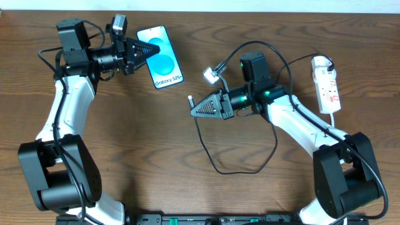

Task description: Plug charger to phone and switch on socket

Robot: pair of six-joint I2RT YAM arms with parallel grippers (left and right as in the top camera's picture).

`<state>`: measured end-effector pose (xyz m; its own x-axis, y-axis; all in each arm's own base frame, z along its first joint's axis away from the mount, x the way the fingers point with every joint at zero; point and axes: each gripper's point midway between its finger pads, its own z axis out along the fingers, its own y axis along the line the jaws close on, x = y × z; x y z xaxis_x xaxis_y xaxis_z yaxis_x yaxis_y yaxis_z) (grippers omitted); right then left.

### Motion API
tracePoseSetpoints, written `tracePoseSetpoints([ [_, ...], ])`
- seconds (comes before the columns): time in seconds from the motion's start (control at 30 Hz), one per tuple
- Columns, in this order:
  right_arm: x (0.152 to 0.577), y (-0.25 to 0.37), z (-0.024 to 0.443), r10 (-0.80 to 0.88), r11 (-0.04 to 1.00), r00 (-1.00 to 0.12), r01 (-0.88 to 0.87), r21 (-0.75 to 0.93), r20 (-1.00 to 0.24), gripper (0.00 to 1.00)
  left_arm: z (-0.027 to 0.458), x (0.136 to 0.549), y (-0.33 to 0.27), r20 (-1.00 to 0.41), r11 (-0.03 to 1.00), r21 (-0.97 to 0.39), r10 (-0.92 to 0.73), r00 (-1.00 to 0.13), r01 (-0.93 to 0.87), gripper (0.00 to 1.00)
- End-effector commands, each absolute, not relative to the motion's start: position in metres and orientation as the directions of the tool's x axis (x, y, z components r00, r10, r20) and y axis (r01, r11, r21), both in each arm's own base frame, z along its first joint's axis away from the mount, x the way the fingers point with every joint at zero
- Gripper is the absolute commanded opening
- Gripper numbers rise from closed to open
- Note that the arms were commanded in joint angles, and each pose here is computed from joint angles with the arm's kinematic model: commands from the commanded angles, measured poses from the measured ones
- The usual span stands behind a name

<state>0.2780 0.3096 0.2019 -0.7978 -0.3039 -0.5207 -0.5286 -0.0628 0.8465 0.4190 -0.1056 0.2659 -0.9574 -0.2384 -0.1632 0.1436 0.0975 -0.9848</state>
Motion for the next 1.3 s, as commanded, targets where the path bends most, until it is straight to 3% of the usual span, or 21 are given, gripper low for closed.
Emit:
tracePoseSetpoints([
  [0.0,0.265,0.315,0.217,-0.329,-0.117,-0.789,-0.511,0.851,-0.519,0.01,0.283,0.409,-0.108,-0.221,0.072,-0.975,-0.195,-0.956,0.211,0.07],
  [0.37,0.256,0.331,0.226,-0.354,-0.144,-0.781,-0.498,0.855,-0.514,0.01,0.285,0.409,-0.112,-0.243,0.073,-0.97,-0.184,-0.952,0.233,0.07],
  [0.73,0.271,0.335,0.229,-0.311,-0.077,-0.825,-0.473,0.877,-0.472,0.01,0.288,0.41,-0.112,-0.272,0.076,-0.962,-0.183,-0.945,0.262,0.07],
  [1.27,0.283,0.33,0.237,-0.276,-0.084,-0.821,-0.498,0.863,-0.501,0.01,0.305,0.414,-0.118,-0.277,0.064,-0.961,-0.175,-0.945,0.27,0.07],
])
